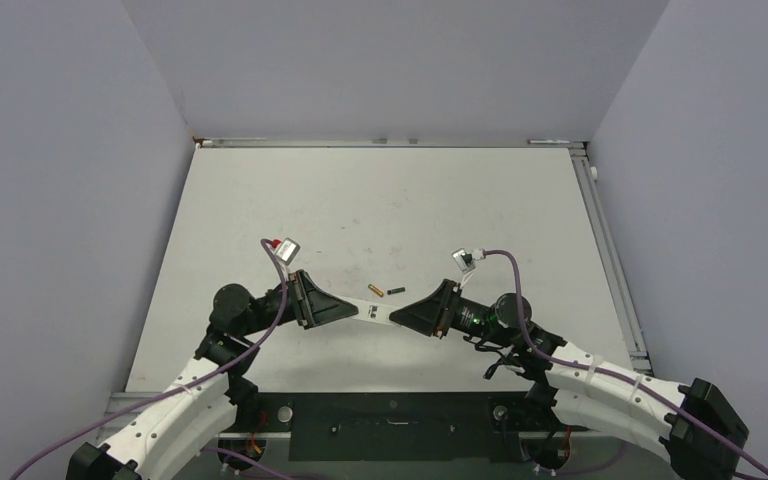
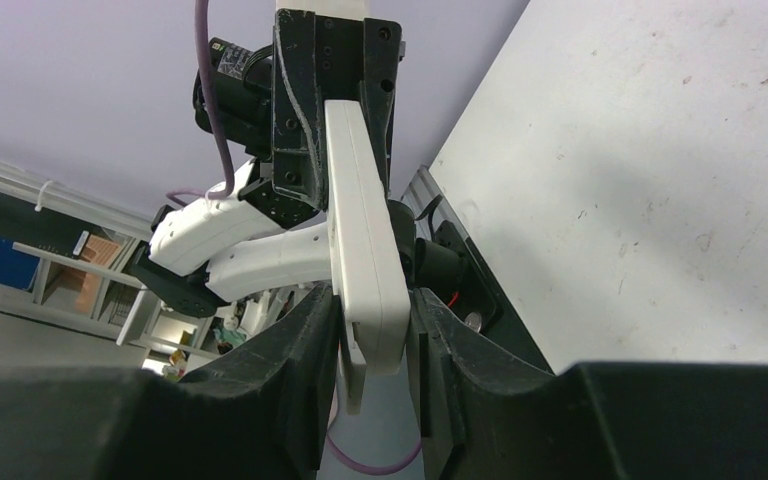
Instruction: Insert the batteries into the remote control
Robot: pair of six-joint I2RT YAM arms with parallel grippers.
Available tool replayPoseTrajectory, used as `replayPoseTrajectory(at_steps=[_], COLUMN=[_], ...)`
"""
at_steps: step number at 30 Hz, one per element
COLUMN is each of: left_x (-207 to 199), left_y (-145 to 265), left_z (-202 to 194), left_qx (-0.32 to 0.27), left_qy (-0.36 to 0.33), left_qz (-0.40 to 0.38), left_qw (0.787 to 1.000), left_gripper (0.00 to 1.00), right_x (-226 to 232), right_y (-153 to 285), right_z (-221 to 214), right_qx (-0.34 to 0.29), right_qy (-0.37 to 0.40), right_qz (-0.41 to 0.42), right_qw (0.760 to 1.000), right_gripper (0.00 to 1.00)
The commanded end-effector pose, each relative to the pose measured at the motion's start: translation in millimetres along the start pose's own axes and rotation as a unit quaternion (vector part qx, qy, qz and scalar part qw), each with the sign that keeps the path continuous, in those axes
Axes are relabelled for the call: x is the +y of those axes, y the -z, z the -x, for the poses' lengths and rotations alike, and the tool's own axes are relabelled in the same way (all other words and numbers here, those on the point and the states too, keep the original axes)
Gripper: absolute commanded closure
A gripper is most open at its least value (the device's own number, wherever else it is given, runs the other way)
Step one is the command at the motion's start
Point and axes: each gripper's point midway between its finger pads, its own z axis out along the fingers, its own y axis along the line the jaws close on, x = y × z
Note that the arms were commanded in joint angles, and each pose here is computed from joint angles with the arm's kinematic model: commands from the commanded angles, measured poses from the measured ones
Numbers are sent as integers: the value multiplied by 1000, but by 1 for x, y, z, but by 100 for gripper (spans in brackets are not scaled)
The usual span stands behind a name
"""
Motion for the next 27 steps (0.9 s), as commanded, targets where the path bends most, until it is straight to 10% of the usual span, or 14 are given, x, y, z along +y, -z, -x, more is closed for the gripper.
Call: replayPoseTrajectory(at_steps=[1,27], left_x=[-13,-9], left_y=[-2,-5], left_z=[15,16], left_qx=[-23,-18], left_qy=[-27,-33], left_qz=[-8,1], left_qw=[999,999], left_gripper=[100,100], right_x=[17,14], right_y=[1,7], right_z=[15,13], right_qx=[-29,-28], right_qy=[23,27], right_qz=[27,12], right_qw=[999,999], right_gripper=[72,70])
